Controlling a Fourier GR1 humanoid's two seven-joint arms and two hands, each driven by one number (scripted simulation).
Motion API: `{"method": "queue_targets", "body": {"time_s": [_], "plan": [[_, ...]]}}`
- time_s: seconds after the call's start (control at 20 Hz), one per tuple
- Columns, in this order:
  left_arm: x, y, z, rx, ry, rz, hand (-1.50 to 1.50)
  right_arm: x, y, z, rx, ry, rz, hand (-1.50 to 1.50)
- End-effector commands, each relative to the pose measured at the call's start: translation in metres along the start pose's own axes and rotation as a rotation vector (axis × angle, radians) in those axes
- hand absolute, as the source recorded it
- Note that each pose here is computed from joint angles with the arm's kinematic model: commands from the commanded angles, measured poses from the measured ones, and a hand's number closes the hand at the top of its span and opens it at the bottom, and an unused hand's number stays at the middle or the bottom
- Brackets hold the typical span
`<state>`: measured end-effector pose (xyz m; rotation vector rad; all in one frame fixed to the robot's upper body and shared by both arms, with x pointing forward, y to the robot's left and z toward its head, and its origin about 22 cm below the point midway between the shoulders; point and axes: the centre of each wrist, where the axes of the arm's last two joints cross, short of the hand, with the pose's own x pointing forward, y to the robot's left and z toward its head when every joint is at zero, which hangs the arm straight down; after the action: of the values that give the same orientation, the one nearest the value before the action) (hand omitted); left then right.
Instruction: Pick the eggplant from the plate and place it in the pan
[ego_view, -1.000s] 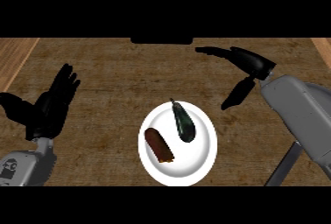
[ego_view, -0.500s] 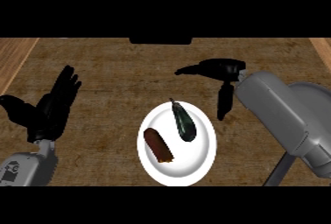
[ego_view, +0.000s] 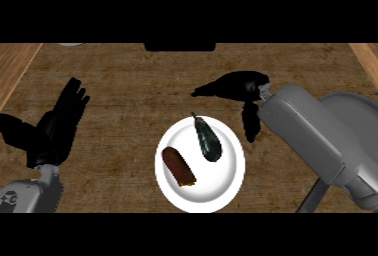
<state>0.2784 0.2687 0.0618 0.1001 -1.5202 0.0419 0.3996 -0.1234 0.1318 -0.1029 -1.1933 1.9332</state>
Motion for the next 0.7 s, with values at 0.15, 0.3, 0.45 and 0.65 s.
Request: {"method": "queue_targets", "body": {"time_s": [0.15,0.3,0.45,0.65], "plan": [[-0.005,0.016,-0.012,-0.008,-0.015,0.012,0.00,0.023,-0.004,-0.007,-0.013,0.063,0.089,-1.50],[-0.005,0.002,-0.011,0.001,0.004,-0.002,0.00,0.043,0.002,-0.016,-0.061,0.031,0.043,-1.50],[-0.013,0.004,-0.004,-0.010,0.015,0.010,0.00,0.046,0.012,-0.023,-0.050,0.037,0.059,-1.50],[0.014,-0.002,-0.012,-0.005,0.010,-0.001,0.00,0.049,0.044,-0.029,0.006,0.092,0.079,-1.50]]}}
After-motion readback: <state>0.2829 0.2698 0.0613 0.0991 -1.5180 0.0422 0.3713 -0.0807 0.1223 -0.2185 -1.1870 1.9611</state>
